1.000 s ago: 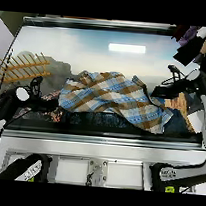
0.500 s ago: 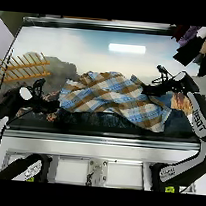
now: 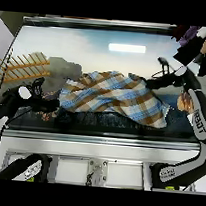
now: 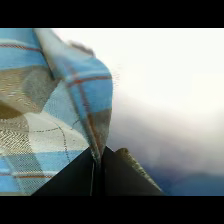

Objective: Fold the clothes and pants, and hang the long-sleeved shirts on hangers.

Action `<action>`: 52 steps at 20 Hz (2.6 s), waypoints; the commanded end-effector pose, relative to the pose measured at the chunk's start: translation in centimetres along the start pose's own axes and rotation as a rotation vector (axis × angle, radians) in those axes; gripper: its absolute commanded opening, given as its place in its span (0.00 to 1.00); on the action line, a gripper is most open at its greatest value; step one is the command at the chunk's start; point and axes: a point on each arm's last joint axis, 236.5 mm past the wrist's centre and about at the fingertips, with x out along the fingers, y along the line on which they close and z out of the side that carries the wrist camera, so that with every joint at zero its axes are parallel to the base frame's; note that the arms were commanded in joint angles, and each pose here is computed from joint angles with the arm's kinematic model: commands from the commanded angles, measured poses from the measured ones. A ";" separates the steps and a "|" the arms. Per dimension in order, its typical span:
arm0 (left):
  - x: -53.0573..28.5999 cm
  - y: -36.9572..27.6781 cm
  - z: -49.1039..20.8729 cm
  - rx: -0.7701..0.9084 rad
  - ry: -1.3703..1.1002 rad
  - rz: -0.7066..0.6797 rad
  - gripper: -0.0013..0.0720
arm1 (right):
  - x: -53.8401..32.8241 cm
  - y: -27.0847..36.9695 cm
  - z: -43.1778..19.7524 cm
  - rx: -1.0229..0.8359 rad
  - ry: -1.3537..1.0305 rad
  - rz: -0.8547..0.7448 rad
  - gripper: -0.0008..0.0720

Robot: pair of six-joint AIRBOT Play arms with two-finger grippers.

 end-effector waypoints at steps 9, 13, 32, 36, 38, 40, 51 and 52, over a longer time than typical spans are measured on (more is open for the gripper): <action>-7.9 -8.5 11.1 0.016 -0.373 -0.212 0.95 | -22.9 21.3 8.6 -0.407 -0.427 0.022 0.04; -14.5 -6.8 13.0 -0.013 -0.536 -0.216 0.95 | -19.2 36.7 -0.6 -0.584 -0.257 0.283 0.04; -0.6 -11.4 0.0 0.492 -0.170 -0.118 0.95 | -9.6 28.1 -11.9 -0.332 0.200 -0.049 0.72; 3.5 -12.3 1.4 0.544 -0.042 -0.071 0.95 | -9.5 28.1 -13.5 -0.318 0.247 -0.030 0.72; 4.9 -12.7 2.2 0.538 0.000 -0.071 0.95 | -9.6 28.0 -13.6 -0.320 0.250 -0.033 0.72; 5.9 -12.8 2.3 0.542 0.046 -0.065 0.95 | -9.6 27.9 -13.5 -0.324 0.250 -0.036 0.72; 5.9 -14.2 2.4 0.510 0.060 -0.115 0.03 | -3.5 25.9 -19.0 0.013 0.358 0.131 0.72; 5.5 -14.4 2.6 0.512 0.046 -0.118 0.03 | -2.3 25.9 -19.5 0.101 0.353 0.150 0.72</action>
